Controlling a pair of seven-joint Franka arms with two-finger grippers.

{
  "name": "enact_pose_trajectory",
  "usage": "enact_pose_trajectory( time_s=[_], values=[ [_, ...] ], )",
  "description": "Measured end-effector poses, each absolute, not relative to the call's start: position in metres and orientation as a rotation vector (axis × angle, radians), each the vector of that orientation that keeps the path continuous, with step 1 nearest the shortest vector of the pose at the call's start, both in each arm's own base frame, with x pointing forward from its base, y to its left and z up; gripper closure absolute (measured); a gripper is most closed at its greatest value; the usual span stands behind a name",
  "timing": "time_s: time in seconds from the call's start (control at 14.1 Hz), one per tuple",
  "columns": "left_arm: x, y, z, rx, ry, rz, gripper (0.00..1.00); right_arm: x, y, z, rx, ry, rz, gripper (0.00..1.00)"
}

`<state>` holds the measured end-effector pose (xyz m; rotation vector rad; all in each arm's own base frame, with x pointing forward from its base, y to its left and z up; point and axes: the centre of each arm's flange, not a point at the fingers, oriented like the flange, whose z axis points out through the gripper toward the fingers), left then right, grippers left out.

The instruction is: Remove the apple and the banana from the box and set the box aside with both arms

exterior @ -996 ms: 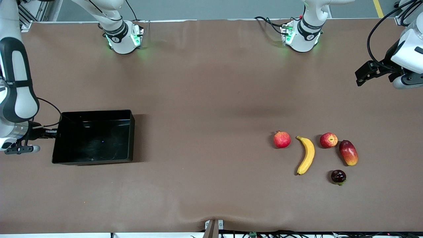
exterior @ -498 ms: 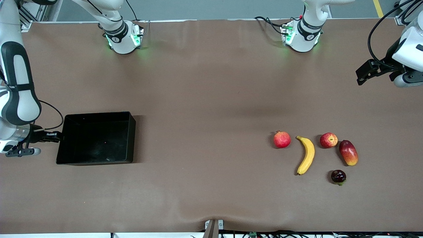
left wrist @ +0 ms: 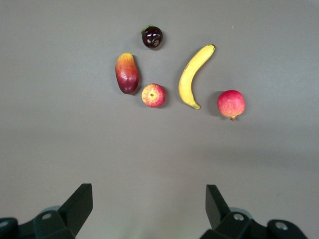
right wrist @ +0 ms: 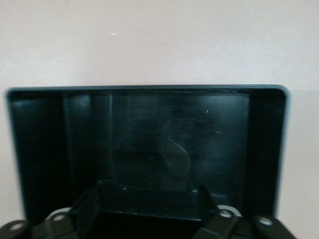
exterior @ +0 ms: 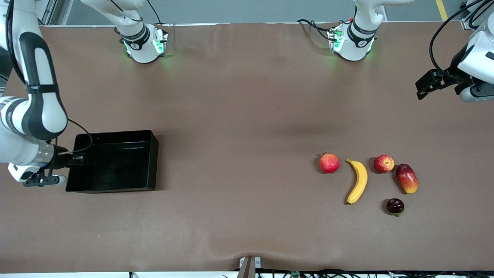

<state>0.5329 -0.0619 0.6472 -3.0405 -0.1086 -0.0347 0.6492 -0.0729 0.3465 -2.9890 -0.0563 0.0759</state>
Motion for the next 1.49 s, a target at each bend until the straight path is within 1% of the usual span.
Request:
enact_pose_trajectory(
  time_s=[0.07,0.21,0.43,0.71,0.92,1.07,1.28,1.49],
  values=[
    [0.533,-0.062,0.647,-3.040,-0.109,-0.035,0.00,0.649,-0.060,0.357,-2.992,-0.034,0.078,0.00],
    [0.533,-0.062,0.647,-3.040,-0.109,-0.035,0.00,0.645,-0.038,0.378,-3.021,0.013,0.088,0.00],
    [0.532,-0.062,0.648,-3.041,-0.109,-0.037,0.00,0.632,-0.007,0.419,-3.077,0.027,0.100,0.00],
    [0.532,-0.062,0.649,-3.041,-0.109,-0.039,0.00,0.602,-0.004,0.500,-3.082,0.017,0.031,0.00],
    [0.532,-0.062,0.649,-3.041,-0.109,-0.039,0.00,0.578,-0.009,0.554,-3.084,0.018,0.041,0.00],
    [0.532,-0.061,0.649,-3.041,-0.112,-0.039,0.00,0.570,-0.015,0.574,-3.088,0.027,0.057,0.00],
    [0.533,-0.057,0.649,-3.040,-0.122,-0.039,0.00,0.558,-0.024,0.600,-3.097,0.045,0.016,0.00],
    [0.533,-0.057,0.649,-3.040,-0.122,-0.039,0.00,0.552,-0.036,0.608,-3.101,0.033,0.004,0.00]
  ],
)
